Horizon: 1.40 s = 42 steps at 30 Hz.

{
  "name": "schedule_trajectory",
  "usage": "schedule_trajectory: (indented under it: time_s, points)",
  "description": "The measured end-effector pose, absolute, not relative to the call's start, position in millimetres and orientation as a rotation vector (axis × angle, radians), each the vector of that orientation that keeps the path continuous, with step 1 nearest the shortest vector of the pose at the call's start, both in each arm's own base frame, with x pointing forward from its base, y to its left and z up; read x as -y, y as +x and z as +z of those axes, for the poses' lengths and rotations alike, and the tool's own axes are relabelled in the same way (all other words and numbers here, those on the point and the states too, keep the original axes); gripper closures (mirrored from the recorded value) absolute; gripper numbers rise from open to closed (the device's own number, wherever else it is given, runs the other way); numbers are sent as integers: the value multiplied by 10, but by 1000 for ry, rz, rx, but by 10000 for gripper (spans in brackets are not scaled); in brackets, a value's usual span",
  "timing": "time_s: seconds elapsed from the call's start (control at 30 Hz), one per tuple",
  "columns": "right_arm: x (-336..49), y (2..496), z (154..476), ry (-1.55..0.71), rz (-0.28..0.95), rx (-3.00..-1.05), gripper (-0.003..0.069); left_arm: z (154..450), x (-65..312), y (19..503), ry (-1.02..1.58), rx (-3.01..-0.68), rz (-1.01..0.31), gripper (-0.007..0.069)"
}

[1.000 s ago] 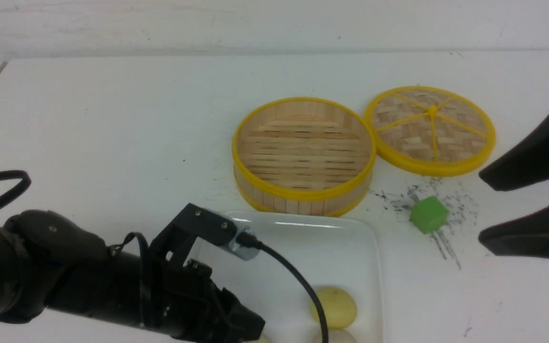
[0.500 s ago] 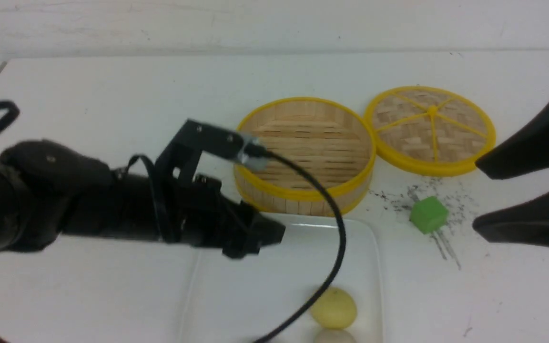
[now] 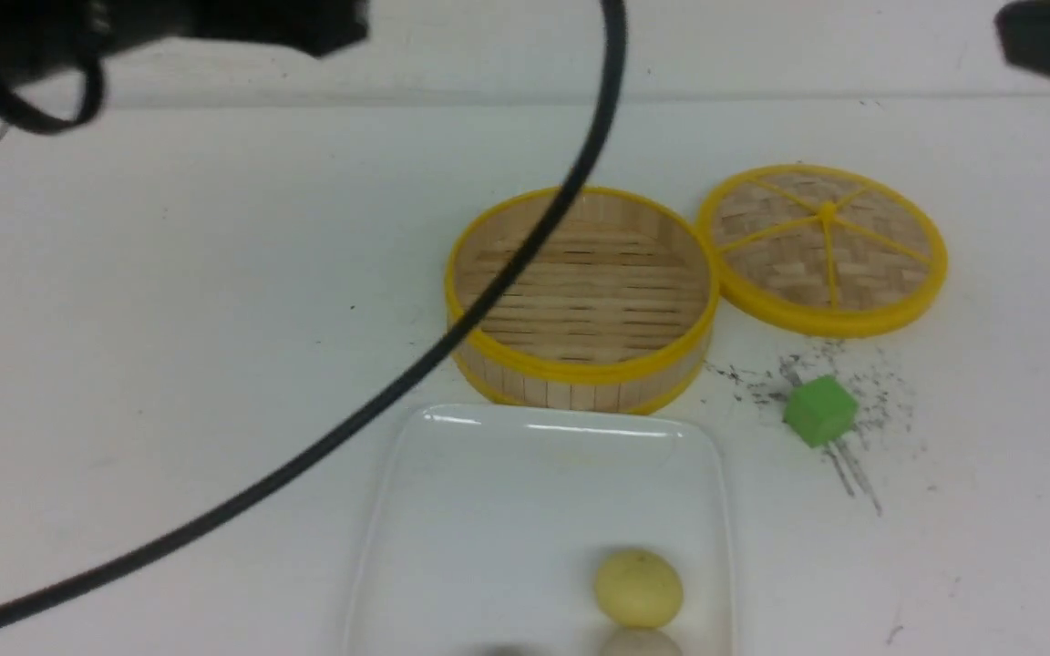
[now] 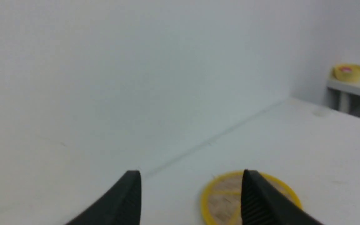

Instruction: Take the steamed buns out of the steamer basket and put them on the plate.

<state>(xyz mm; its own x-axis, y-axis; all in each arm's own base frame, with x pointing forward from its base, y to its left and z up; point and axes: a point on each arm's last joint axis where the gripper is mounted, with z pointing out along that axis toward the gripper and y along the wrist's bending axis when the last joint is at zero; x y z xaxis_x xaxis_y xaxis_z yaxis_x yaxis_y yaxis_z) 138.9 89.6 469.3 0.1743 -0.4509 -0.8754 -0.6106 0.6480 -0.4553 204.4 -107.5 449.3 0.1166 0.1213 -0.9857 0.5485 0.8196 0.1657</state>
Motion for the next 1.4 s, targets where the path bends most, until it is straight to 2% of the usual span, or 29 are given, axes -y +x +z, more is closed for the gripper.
schedule_trajectory:
  time_s: [0.2, 0.4, 0.6, 0.97, 1.17, 1.4]
  points:
    - [-645, 1148, 4808, -811, 44, -1459, 206, 4850, 811, 1513, 535, -1257, -276, 217]
    - [-458, 999, 4806, -693, 2, -1542, 206, 4914, 760, 1319, 514, -1240, -355, 275]
    - [-355, 927, 4771, -610, -6, -1623, 206, 4727, 813, 1348, 581, -1317, -371, 323]
    - [-249, 754, 4682, -550, 39, -1751, 206, 4332, 814, 1495, 576, -1412, -299, 330]
    - [-205, 654, 4617, -551, 57, -1824, 206, 4300, 805, 1511, 561, -1416, -288, 330]
    - [-92, 428, 4602, -527, 71, -1825, 206, 4304, 802, 1513, 557, -1413, -285, 331]
